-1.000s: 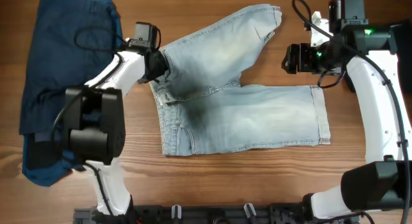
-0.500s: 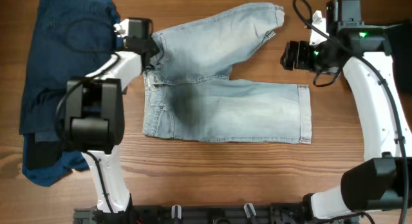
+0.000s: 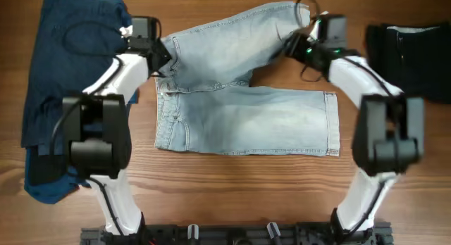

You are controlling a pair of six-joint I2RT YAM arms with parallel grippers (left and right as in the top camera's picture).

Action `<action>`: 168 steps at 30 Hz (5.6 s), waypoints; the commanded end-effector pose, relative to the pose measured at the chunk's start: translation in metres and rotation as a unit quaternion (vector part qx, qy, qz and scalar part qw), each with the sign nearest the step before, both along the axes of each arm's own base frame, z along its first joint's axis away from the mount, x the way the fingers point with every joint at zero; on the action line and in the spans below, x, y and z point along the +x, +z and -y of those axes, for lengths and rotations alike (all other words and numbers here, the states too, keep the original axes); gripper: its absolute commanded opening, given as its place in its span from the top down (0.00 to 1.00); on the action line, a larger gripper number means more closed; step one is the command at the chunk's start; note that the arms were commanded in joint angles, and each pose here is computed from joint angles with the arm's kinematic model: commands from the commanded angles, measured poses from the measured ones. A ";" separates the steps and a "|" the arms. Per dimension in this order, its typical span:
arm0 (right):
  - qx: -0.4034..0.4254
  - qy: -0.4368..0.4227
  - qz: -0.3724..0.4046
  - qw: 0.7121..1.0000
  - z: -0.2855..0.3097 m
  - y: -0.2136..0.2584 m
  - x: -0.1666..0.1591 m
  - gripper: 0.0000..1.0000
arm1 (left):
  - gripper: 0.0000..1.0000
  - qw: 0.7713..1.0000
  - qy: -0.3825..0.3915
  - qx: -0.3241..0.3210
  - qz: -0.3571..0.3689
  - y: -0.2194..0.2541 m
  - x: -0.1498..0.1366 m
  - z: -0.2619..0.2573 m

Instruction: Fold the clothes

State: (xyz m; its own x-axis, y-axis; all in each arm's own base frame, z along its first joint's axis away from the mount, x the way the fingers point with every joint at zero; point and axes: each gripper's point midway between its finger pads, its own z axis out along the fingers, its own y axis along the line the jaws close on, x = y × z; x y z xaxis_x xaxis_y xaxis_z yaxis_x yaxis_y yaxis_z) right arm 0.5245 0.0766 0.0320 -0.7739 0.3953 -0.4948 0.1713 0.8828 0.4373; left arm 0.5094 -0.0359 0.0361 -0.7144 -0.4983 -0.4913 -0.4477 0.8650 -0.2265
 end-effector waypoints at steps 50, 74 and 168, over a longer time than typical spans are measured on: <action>-0.124 -0.094 -0.064 0.986 0.090 0.106 -0.089 0.00 | 0.68 0.998 -0.058 -0.002 -0.001 0.101 -0.059 0.039; -0.063 -0.112 -0.156 0.979 0.072 0.119 -0.308 0.03 | 0.23 0.975 0.043 -0.068 -0.209 0.032 -0.281 0.018; 0.042 -0.237 -0.168 0.956 0.055 0.083 -0.332 0.96 | 0.96 0.985 0.057 -0.124 -0.110 0.090 -0.316 -0.009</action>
